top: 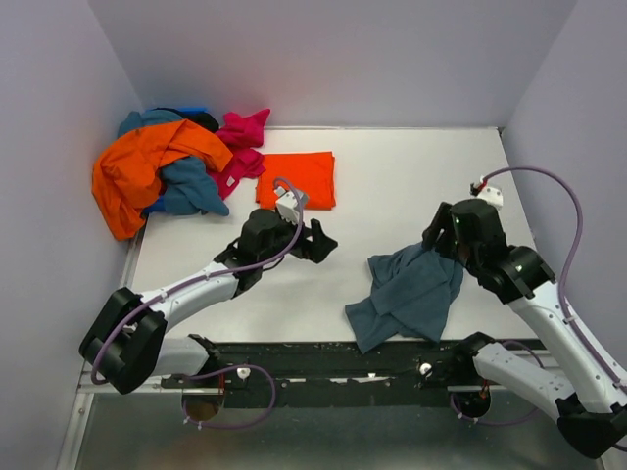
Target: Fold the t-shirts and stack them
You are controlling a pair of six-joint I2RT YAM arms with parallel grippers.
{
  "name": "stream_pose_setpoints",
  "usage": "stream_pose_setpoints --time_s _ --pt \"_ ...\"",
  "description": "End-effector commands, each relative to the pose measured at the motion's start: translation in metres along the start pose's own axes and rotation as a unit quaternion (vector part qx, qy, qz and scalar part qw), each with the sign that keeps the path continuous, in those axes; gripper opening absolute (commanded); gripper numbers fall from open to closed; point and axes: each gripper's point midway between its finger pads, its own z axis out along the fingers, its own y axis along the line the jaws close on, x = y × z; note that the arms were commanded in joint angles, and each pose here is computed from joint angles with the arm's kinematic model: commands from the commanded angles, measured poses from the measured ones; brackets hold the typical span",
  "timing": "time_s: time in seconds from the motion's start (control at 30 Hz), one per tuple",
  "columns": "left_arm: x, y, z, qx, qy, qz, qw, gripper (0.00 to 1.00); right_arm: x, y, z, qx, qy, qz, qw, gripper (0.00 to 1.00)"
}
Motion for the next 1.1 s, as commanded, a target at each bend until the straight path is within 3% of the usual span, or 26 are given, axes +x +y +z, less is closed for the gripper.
stream_pose_setpoints --time_s 0.0,0.1,0.27,0.37,0.43,1.07 --pt "-0.005 -0.031 0.005 0.046 0.013 0.011 0.999 0.95 0.051 -0.046 -0.006 0.109 0.067 0.056 0.990 0.70" --pt "0.010 -0.045 0.007 0.058 0.041 0.005 0.997 0.95 0.078 -0.061 -0.006 0.150 0.100 0.079 0.980 0.67" --pt "0.041 -0.061 0.003 0.075 0.081 -0.004 0.994 0.94 0.119 -0.062 0.005 0.130 0.126 0.119 0.976 0.63" --pt "0.049 -0.057 -0.004 0.067 0.083 -0.005 0.994 0.93 0.126 -0.069 0.012 0.136 0.108 0.132 0.976 0.47" --pt "0.049 -0.055 -0.009 0.058 0.075 -0.004 0.995 0.93 0.124 -0.073 0.017 0.141 0.088 0.132 0.977 0.44" --pt "0.070 -0.060 -0.033 0.062 0.085 -0.028 0.994 0.92 0.130 -0.093 0.051 0.217 0.080 0.116 0.966 0.44"
